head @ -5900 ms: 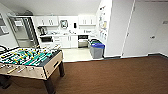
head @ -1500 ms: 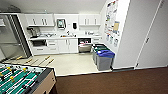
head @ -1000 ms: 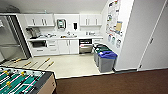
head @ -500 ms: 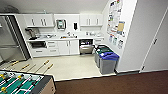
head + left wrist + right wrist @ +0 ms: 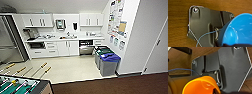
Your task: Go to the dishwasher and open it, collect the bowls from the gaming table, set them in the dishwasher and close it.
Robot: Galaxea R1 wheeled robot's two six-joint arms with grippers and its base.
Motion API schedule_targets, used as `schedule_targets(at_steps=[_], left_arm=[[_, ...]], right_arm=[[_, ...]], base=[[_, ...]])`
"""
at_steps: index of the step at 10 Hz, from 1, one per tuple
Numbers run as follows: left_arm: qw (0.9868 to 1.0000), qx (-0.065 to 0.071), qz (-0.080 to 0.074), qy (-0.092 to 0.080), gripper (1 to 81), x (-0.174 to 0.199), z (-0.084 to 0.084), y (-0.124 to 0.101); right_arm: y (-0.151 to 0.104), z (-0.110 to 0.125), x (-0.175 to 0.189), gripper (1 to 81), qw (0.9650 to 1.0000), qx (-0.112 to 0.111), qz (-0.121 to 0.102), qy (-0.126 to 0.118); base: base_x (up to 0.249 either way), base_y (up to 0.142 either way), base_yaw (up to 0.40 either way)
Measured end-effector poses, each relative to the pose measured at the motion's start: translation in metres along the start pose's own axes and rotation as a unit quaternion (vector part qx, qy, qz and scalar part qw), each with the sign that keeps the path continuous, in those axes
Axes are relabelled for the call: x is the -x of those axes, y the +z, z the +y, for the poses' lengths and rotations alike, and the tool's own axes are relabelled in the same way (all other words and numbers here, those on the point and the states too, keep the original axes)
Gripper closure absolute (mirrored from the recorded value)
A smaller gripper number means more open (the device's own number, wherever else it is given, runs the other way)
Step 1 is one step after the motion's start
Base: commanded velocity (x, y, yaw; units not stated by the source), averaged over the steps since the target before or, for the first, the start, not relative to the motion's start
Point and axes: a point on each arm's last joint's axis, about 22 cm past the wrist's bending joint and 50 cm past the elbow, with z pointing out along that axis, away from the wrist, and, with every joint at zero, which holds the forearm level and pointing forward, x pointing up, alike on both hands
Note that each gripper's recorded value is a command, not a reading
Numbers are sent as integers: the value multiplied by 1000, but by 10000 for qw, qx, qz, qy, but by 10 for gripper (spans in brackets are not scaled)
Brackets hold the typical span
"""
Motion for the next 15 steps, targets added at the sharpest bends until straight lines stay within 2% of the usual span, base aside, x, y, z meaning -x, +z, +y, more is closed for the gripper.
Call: schedule_targets(at_steps=[6, 7, 9, 15], left_arm=[[10000, 21, 43, -7, 811, 0, 0, -1], [9999, 76, 126, -19, 811, -4, 4, 0], [9997, 170, 144, -39, 811, -2, 16, 5], [9997, 222, 125, -56, 811, 2, 23, 9]], right_arm=[[0, 0, -2, 811, 10000, -1, 13, -4], [0, 0, -2, 811, 10000, 4, 12, -5], [1, -1, -2, 811, 10000, -5, 16, -3], [1, 1, -10, 811, 10000, 19, 26, -32]], base=[[172, 0, 0], [186, 0, 0], [189, 0, 0], [190, 0, 0]])
